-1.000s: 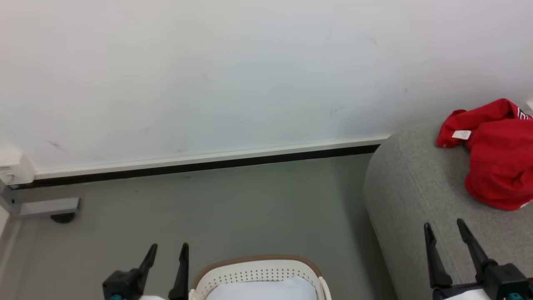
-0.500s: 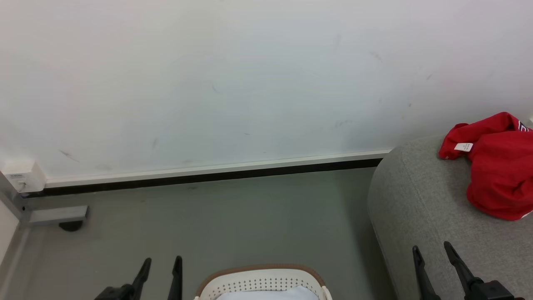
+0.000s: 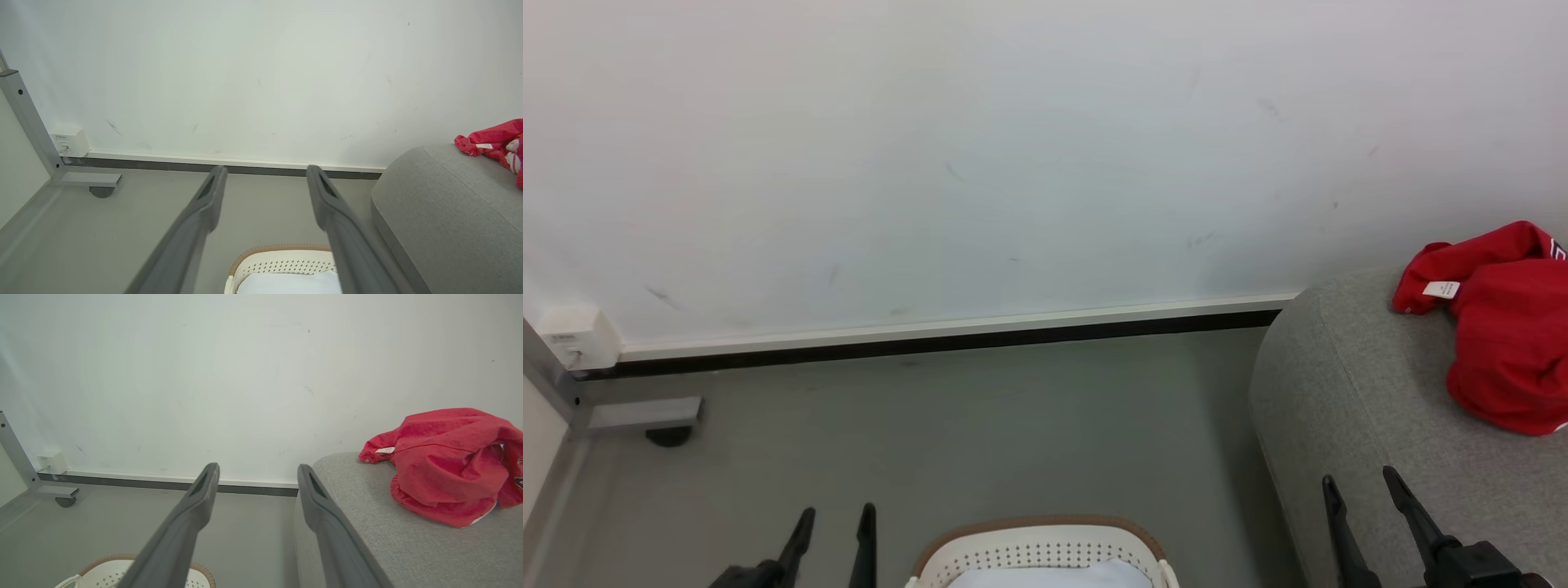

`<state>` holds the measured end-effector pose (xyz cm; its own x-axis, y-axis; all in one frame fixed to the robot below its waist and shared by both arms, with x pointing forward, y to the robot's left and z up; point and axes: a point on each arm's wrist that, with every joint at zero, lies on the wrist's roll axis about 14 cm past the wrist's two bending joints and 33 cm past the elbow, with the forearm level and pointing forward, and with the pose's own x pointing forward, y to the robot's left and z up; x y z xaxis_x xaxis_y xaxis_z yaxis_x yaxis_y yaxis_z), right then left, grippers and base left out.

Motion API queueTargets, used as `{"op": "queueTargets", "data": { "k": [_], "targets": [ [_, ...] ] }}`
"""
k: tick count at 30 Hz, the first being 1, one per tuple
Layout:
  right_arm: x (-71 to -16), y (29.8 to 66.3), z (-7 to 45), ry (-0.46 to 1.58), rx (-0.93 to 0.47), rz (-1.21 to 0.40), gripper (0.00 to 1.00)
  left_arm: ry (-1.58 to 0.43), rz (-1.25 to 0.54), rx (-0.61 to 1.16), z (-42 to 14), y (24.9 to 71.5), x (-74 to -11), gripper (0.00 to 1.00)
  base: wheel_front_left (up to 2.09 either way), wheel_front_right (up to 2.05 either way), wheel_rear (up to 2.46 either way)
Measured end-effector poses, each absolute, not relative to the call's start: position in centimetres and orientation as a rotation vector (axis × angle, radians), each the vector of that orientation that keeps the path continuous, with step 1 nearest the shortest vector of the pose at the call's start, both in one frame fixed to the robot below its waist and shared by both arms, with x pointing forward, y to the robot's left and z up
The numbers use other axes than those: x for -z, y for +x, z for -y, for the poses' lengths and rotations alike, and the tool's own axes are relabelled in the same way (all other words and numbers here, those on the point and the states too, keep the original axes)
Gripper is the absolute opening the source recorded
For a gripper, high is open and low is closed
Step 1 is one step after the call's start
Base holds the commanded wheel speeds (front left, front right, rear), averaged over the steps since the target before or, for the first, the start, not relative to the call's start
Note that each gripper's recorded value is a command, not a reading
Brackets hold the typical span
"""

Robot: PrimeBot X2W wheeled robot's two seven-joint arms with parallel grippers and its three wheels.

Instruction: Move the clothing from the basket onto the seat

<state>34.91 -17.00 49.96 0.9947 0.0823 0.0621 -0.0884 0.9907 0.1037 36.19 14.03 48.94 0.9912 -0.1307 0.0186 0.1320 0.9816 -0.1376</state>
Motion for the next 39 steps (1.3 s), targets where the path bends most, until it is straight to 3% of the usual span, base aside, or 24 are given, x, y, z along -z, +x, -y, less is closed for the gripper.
{"op": "queueTargets", "data": {
  "k": [7, 8, 16, 39],
  "targets": [
    [-49.9, 35.1, 16.7, 0.106, -0.096, 0.056, 1.0, -0.145, -0.002, 0.137, -14.0, 36.1, -48.5, 1.0, 0.0, 0.0, 0.0],
    [-49.8, 35.0, 16.7, 0.106, -0.096, 0.051, 0.0, -0.146, -0.008, 0.138, -13.9, 36.1, -48.3, 0.0, 0.0, 0.0, 0.0],
    [-47.4, 34.2, 17.0, 0.191, -0.064, -0.032, 0.0, -0.219, -0.097, 0.103, -14.4, 35.4, -46.1, 0.0, 0.0, 0.0, 0.0],
    [-47.8, 35.3, 18.9, 0.591, 0.034, -0.05, 0.0, -0.611, -0.122, -0.007, -16.4, 36.5, -46.9, 0.0, 0.0, 0.0, 0.0]
  ]
}}
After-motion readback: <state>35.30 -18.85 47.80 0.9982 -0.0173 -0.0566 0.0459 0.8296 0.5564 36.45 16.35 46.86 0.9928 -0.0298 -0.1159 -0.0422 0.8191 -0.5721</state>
